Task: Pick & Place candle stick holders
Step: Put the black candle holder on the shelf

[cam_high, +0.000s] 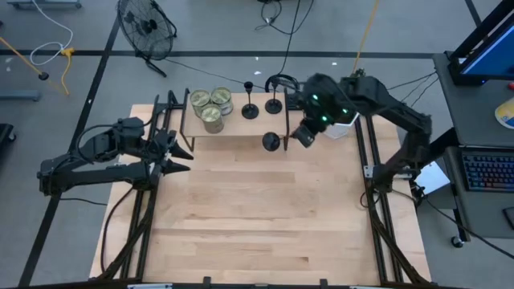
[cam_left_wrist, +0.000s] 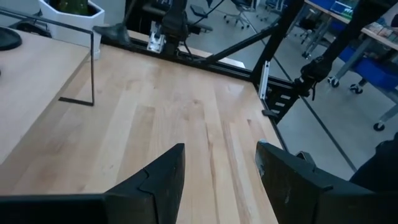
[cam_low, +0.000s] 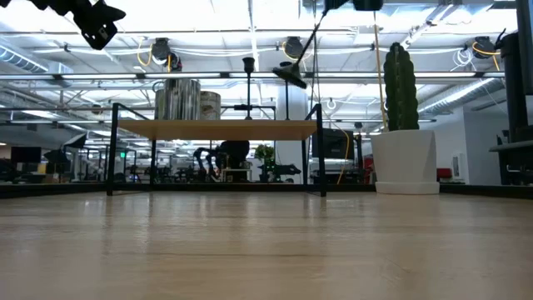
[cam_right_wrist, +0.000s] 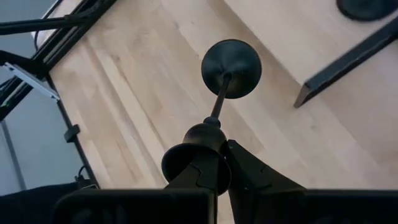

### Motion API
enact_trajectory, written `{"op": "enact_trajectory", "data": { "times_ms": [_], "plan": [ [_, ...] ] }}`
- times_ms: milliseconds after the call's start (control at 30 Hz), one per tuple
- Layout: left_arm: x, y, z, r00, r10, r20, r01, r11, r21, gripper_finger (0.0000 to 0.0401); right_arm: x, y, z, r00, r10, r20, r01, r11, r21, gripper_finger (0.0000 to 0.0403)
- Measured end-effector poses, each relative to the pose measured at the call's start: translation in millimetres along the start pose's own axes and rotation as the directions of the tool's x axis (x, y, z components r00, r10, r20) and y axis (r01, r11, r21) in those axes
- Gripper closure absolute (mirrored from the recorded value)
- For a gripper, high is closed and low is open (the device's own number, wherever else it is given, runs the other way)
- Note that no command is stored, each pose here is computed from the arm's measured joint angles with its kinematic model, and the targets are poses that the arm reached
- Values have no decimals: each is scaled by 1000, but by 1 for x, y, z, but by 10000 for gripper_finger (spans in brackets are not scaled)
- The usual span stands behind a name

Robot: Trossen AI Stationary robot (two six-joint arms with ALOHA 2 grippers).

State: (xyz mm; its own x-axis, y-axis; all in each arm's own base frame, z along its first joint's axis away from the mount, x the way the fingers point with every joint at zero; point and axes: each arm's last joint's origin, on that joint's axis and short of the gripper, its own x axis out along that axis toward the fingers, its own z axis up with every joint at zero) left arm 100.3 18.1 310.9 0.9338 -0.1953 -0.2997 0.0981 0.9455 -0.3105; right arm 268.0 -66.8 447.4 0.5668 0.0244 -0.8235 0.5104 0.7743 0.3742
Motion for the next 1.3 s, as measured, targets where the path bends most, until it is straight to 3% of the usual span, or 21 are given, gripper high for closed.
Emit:
{"op": "enact_trajectory", "data": {
  "times_ms": [467, 900, 1300],
  "plan": [
    [0, 0, 0, 1000, -12, -2, 12, 1000, 2, 196, 16, -39, 52, 997, -73, 23, 73, 997, -6, 398],
    [0, 0, 0, 1000, -12, -2, 12, 1000, -1, 196, 20, -53, 64, 997, -62, 54, 61, 998, 17, 398],
    [0, 0, 0, 1000, -13, -2, 13, 1000, -3, 196, 45, -59, 71, 996, -81, -22, 81, 997, 3, 397]
  ]
}}
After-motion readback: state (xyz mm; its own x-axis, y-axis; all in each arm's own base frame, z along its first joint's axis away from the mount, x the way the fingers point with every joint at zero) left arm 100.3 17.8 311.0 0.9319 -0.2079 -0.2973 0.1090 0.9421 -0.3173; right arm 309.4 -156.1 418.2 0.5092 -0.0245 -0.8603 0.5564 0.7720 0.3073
